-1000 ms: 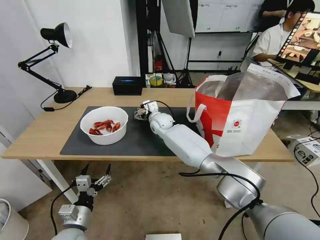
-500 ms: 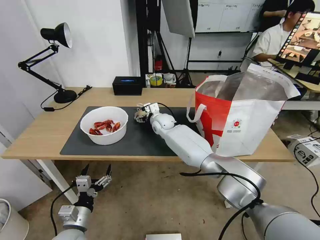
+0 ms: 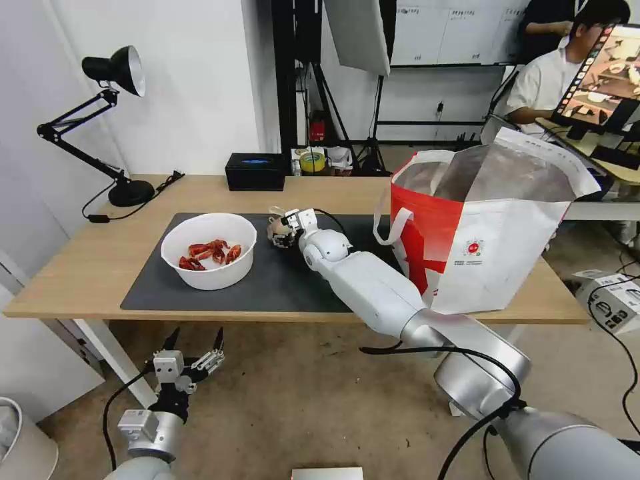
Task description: Pick up the trash from the table and place it into the takeout bag.
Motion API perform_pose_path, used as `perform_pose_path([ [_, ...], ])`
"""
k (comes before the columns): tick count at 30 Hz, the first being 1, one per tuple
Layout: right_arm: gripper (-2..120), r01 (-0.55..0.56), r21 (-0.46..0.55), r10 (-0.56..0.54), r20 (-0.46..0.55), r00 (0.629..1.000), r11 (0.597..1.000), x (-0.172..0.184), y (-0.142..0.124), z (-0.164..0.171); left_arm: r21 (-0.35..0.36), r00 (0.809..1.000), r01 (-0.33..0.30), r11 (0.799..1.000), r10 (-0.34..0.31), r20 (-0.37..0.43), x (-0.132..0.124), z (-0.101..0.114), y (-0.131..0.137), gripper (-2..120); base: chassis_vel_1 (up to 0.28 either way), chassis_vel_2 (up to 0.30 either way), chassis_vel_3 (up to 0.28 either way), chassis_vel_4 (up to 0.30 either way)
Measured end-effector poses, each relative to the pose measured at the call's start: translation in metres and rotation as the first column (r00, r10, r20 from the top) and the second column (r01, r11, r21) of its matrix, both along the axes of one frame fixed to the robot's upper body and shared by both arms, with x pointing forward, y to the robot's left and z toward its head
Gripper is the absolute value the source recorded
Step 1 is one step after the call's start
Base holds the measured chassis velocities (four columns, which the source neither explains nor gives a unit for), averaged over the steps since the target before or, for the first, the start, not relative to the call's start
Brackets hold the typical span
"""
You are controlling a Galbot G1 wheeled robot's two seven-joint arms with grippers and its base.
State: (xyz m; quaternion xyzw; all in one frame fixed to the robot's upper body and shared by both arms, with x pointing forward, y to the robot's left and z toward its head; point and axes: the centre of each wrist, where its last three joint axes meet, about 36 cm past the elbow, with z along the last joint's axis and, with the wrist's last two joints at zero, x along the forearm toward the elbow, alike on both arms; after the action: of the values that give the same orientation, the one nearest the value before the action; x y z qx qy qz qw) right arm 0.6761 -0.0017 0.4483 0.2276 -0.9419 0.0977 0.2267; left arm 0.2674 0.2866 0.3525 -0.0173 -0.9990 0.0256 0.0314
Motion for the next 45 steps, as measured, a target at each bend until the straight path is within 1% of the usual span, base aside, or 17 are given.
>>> perform_pose_path([
  [3, 52, 0.000, 0.001, 0.000, 0.002, 1.000, 1.000, -0.001, 0.001, 0.000, 0.001, 1.000, 0.001, 1.000, -0.001, 0.000, 0.000, 0.000, 0.000, 100, 0.000, 0.000, 0.000, 0.000],
  [5, 40, -0.004, 0.007, 0.004, 0.009, 1.000, 1.000, -0.004, 0.004, 0.001, 0.003, 1.000, 0.002, 1.000, -0.002, -0.003, -0.002, 0.000, 0.001, 100, 0.000, 0.000, 0.000, 0.000],
  [7, 37, -0.005, 0.012, 0.005, 0.014, 1.000, 1.000, -0.006, 0.005, 0.003, 0.003, 1.000, 0.002, 1.000, -0.002, -0.004, -0.003, 0.001, 0.001, 100, 0.000, 0.000, 0.000, 0.000],
  [10, 22, -0.021, 0.035, 0.019, 0.060, 0.998, 0.999, -0.018, 0.006, 0.014, 0.004, 1.000, 0.004, 1.000, -0.004, -0.004, -0.005, 0.002, 0.000, 100, 0.000, 0.000, 0.000, 0.000],
  [11, 22, -0.021, 0.035, 0.019, 0.060, 0.998, 0.999, -0.018, 0.006, 0.014, 0.004, 1.000, 0.004, 1.000, -0.004, -0.004, -0.005, 0.002, 0.000, 100, 0.000, 0.000, 0.000, 0.000],
  [13, 13, -0.034, 0.045, 0.029, 0.100, 0.995, 0.998, -0.028, 0.001, 0.023, 0.004, 1.000, 0.005, 1.000, -0.005, -0.002, -0.005, 0.003, 0.000, 100, 0.000, 0.000, 0.000, 0.000],
  [16, 8, -0.035, 0.055, 0.026, 0.153, 0.988, 0.998, -0.044, -0.013, 0.033, 0.003, 1.000, 0.007, 1.000, -0.007, -0.002, -0.006, 0.004, -0.001, 100, 0.000, 0.000, 0.000, 0.000],
  [18, 7, -0.038, 0.073, 0.021, 0.215, 0.976, 0.997, -0.063, -0.033, 0.044, 0.001, 1.000, 0.009, 1.000, -0.009, -0.005, -0.008, 0.003, -0.003, 100, 0.000, 0.000, 0.000, 0.000],
  [19, 7, -0.038, 0.073, 0.021, 0.215, 0.976, 0.997, -0.063, -0.033, 0.044, 0.001, 1.000, 0.009, 1.000, -0.009, -0.005, -0.008, 0.003, -0.003, 100, 0.000, 0.000, 0.000, 0.000],
  [23, 7, -0.073, 0.139, 0.025, 0.318, 0.948, 0.988, -0.115, -0.078, 0.077, 0.002, 1.000, 0.016, 1.000, -0.016, -0.011, -0.011, 0.002, -0.008, 100, 0.000, 0.000, 0.000, 0.000],
  [27, 7, -0.096, 0.175, 0.027, 0.360, 0.932, 0.980, -0.141, -0.102, 0.095, 0.001, 1.000, 0.019, 1.000, -0.019, -0.010, -0.011, 0.003, -0.010, 100, 0.000, 0.000, 0.000, 0.000],
  [31, 7, -0.115, 0.224, 0.009, 0.428, 0.904, 0.968, -0.185, -0.150, 0.128, 0.003, 1.000, 0.022, 1.000, -0.022, -0.008, -0.013, 0.005, -0.011, 100, 0.000, 0.000, 0.000, 0.000],
  [32, 7, -0.115, 0.224, 0.009, 0.428, 0.904, 0.968, -0.185, -0.150, 0.128, 0.003, 1.000, 0.022, 1.000, -0.022, -0.008, -0.013, 0.005, -0.011, 100, 0.000, 0.000, 0.000, 0.000],
  [35, 7, -0.097, 0.244, -0.033, 0.480, 0.877, 0.965, -0.214, -0.184, 0.149, -0.006, 1.000, 0.022, 1.000, -0.022, -0.008, -0.014, 0.008, -0.016, 100, 0.000, 0.000, 0.000, 0.000],
  [40, 7, -0.068, 0.270, -0.083, 0.512, 0.855, 0.961, -0.231, -0.208, 0.167, -0.009, 1.000, 0.021, 1.000, -0.021, -0.010, -0.014, 0.010, -0.022, 100, 0.000, 0.000, 0.000, 0.000],
  [43, 7, 0.004, 0.290, -0.166, 0.538, 0.826, 0.957, -0.235, -0.230, 0.178, -0.010, 1.000, 0.023, 1.000, -0.023, -0.011, -0.014, 0.011, -0.026, 100, 0.000, 0.000, 0.000, 0.000],
  [45, 7, 0.028, 0.295, -0.191, 0.540, 0.820, 0.955, -0.235, -0.235, 0.179, -0.011, 1.000, 0.024, 1.000, -0.024, -0.010, -0.014, 0.011, -0.027, 100, 0.000, 0.000, 0.000, 0.000],
])
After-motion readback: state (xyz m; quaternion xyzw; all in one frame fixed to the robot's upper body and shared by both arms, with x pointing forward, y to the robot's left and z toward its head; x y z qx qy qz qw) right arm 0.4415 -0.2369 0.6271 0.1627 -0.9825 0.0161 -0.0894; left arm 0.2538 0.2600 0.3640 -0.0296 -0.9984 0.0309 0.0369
